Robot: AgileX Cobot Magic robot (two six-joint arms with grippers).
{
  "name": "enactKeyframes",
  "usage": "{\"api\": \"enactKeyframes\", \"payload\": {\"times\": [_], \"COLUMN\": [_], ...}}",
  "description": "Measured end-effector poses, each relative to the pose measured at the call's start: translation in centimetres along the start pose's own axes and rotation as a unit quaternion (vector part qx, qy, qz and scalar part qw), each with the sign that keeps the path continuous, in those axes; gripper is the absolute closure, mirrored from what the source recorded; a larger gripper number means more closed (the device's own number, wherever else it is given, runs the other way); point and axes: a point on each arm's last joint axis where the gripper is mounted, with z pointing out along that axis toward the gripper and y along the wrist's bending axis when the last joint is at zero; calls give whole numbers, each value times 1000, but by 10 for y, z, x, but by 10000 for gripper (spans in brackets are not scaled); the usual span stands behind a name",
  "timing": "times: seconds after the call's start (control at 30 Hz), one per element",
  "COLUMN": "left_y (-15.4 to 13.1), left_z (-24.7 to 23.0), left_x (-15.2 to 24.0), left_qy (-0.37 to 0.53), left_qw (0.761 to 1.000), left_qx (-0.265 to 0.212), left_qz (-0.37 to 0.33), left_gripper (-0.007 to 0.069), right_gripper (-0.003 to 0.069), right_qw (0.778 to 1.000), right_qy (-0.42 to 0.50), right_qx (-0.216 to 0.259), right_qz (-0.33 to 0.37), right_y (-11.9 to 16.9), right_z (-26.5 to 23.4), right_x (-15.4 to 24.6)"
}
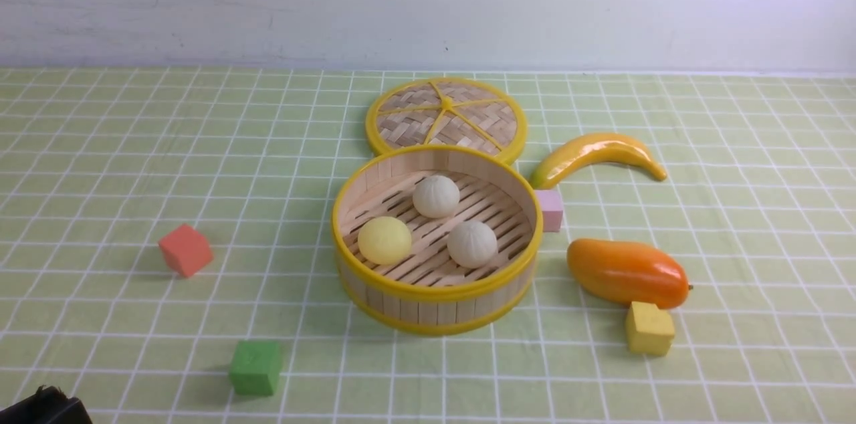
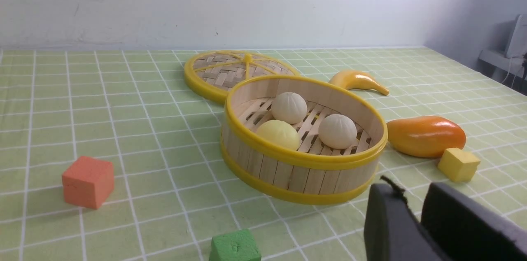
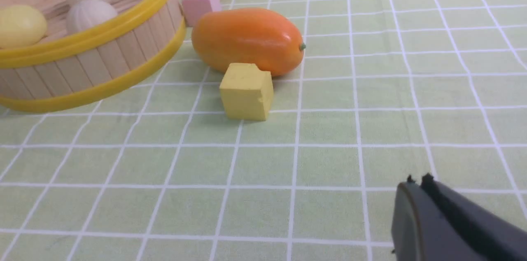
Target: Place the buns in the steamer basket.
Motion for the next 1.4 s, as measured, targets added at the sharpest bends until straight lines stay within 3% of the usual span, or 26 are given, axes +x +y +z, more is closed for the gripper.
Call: {"api": "enactKeyframes", "payload": {"times": [0.83,1.03,1.13,1.2,1.4], "left_y": [1,11,20,26,27], "left_z": [0,2,2,4,3], "left_x": [1,11,30,43,71], "left_qy": [3,-1,-25,-21,90], "left_qw": [1000,996,990,985,975], "left_qx": [-4,-75,-138,-168,-182], "left_qz": [13,38,-17,-42,-89], "left_gripper": [481,510,615,638,638], "right_gripper": [646,641,637,635,626], "right_qw": [1000,1000,1000,1000,1000], "right_qy": [-1,-1,-1,-1,-1], "right_qx": [3,3,3,3,3], "right_qz": [6,6,6,6,6], "right_y": [-1,-1,-1,-1,-1], "right_z": [0,0,0,0,0], "right_x": [0,0,0,0,0]}}
